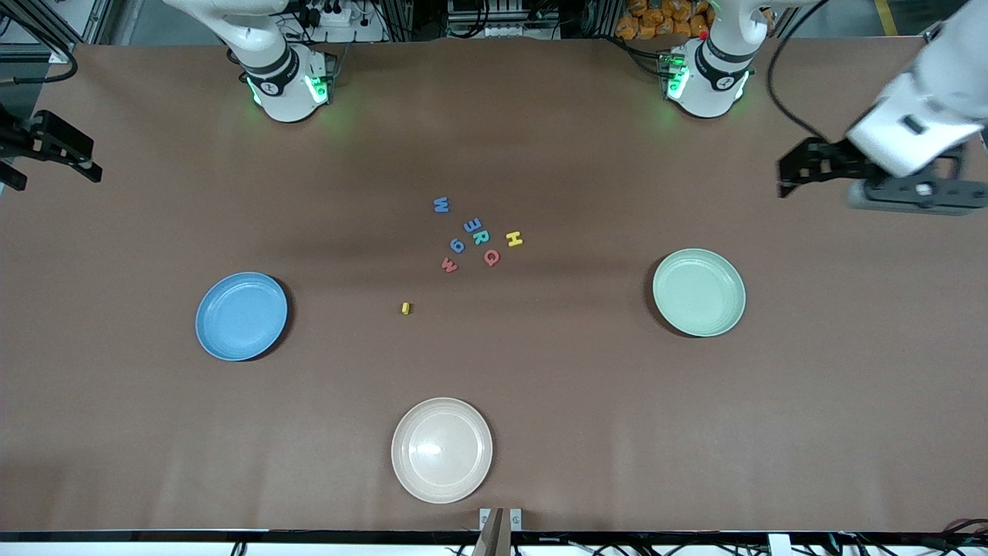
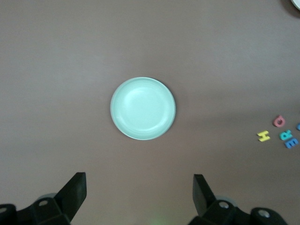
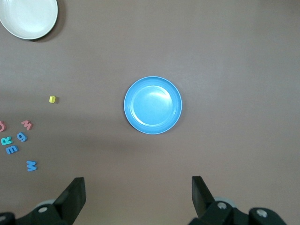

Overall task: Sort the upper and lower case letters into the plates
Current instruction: 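Reach both grippers from rest toward the scattered foam letters, then grasp the yellow u with the right gripper while the left gripper grasps H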

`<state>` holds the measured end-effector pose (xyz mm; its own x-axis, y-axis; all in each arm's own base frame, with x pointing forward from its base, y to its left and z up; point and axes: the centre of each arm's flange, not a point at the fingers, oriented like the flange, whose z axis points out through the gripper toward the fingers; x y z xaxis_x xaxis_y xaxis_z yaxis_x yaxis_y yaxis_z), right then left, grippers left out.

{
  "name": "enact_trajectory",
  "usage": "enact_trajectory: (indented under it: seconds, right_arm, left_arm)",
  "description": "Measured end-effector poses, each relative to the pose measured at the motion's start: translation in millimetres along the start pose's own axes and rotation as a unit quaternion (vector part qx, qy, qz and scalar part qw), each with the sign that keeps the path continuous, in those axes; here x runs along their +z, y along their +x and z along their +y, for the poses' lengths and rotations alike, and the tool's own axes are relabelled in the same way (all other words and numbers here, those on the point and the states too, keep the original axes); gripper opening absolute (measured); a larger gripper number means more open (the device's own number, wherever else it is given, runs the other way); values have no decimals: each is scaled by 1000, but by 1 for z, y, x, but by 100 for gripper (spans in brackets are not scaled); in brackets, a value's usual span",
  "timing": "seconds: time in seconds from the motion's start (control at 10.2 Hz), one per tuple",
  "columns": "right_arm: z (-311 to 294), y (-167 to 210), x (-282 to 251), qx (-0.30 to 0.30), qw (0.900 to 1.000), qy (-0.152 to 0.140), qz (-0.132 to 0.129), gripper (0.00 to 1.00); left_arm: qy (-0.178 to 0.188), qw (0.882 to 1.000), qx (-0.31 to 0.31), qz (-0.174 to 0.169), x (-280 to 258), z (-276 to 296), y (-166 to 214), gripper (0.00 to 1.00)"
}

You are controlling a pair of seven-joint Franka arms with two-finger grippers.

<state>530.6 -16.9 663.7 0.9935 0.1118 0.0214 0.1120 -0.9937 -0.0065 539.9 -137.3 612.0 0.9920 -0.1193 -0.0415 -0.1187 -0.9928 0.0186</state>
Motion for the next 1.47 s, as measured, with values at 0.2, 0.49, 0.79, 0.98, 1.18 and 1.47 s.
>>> enact_trajectory:
  seconds: [0.2,0.49,0.79,0.98,1.18,1.47]
  right_arm:
    - [3,14,28,17,1000,7,-26,100]
    - [-7,55,91,17,999,13,-44,100]
    - [-58,87,150,-21,999,15,-44,100]
    - [-93,104,189,-27,999,15,-44,100]
    - [-122,116,227,-24,998,15,-49,100]
    - [-164,126,274,-10,998,13,-56,100]
  left_arm:
    - [-2,1000,15,-17,33,50,11,100]
    - [-2,999,-14,-31,87,129,23,100]
    - [-11,999,-28,-24,145,205,27,100]
    - [-15,998,-46,-26,196,265,18,100]
    - [-23,998,-45,-24,241,307,10,100]
    - [-28,999,-13,-15,311,346,-4,100]
